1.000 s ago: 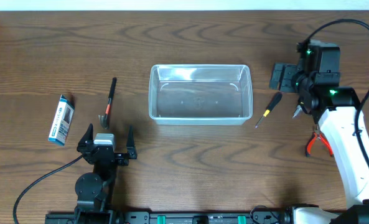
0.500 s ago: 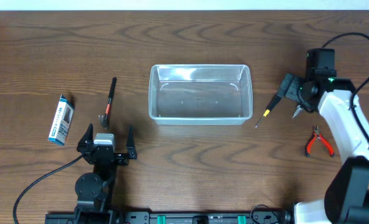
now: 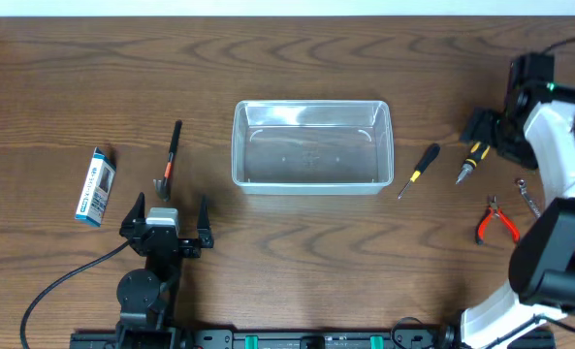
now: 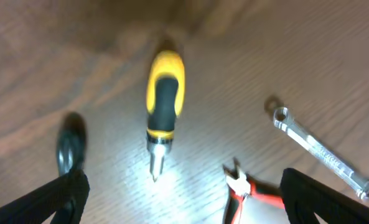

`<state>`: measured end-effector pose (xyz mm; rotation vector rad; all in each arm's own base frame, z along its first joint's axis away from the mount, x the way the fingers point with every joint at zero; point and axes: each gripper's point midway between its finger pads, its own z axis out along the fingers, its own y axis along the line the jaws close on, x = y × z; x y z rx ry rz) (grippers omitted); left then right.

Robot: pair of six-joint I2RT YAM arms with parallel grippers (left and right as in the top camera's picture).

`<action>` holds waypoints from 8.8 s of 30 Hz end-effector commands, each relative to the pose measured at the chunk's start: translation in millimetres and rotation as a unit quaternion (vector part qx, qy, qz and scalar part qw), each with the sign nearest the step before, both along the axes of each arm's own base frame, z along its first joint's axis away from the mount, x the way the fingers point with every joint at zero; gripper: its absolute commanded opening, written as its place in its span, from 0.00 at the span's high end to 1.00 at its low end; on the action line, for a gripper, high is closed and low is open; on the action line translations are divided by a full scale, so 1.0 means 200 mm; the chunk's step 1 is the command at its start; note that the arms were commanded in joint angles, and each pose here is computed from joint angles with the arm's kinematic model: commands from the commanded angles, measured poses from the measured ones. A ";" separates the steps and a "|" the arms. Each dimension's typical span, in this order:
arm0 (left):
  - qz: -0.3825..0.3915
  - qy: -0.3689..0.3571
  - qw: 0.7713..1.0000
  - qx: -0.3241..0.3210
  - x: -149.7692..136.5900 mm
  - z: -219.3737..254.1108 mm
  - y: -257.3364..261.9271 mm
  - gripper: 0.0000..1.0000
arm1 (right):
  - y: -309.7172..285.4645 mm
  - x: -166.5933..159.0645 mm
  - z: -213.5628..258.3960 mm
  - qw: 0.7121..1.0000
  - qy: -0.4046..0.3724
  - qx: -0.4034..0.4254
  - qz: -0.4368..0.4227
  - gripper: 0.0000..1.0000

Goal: Pack container
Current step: 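Move the right gripper over the yellow-black screwdriver, then lower the right gripper and grasp the yellow-black screwdriver handle, then carry the screwdriver into the clear container and release it, then move the right gripper to the black-handled screwdriver and grasp it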

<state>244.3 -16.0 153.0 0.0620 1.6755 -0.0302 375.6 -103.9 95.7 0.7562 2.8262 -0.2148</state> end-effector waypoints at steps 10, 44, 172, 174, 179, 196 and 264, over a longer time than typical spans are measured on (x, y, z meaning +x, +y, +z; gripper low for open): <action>0.008 0.026 1.000 0.000 0.00 -0.08 0.02 0.02 | -0.03 0.14 0.04 0.999 -0.025 -0.007 0.037 0.01; 0.008 0.026 1.000 0.000 0.00 -0.08 0.02 0.02 | -0.03 0.09 -0.36 0.998 0.069 0.004 -0.013 0.12; 0.008 0.026 1.000 0.000 0.00 -0.08 0.02 0.02 | 1.67 0.16 -0.29 0.928 0.016 0.046 0.368 0.82; 0.008 0.026 1.000 0.000 0.00 -0.09 0.02 0.02 | 1.67 0.16 -0.30 0.931 0.018 0.046 0.362 0.82; 0.008 0.026 1.000 0.000 0.00 -0.08 0.02 0.02 | 1.66 0.16 -0.31 0.935 0.019 0.047 0.350 0.73; 0.008 0.026 1.000 0.000 0.00 -0.08 0.02 0.02 | 1.66 0.18 -0.16 0.939 -0.003 0.046 0.340 0.38; 0.008 0.026 1.000 0.000 0.00 -0.08 0.02 0.02 | 0.47 0.00 -0.59 0.984 0.015 0.048 -0.172 0.31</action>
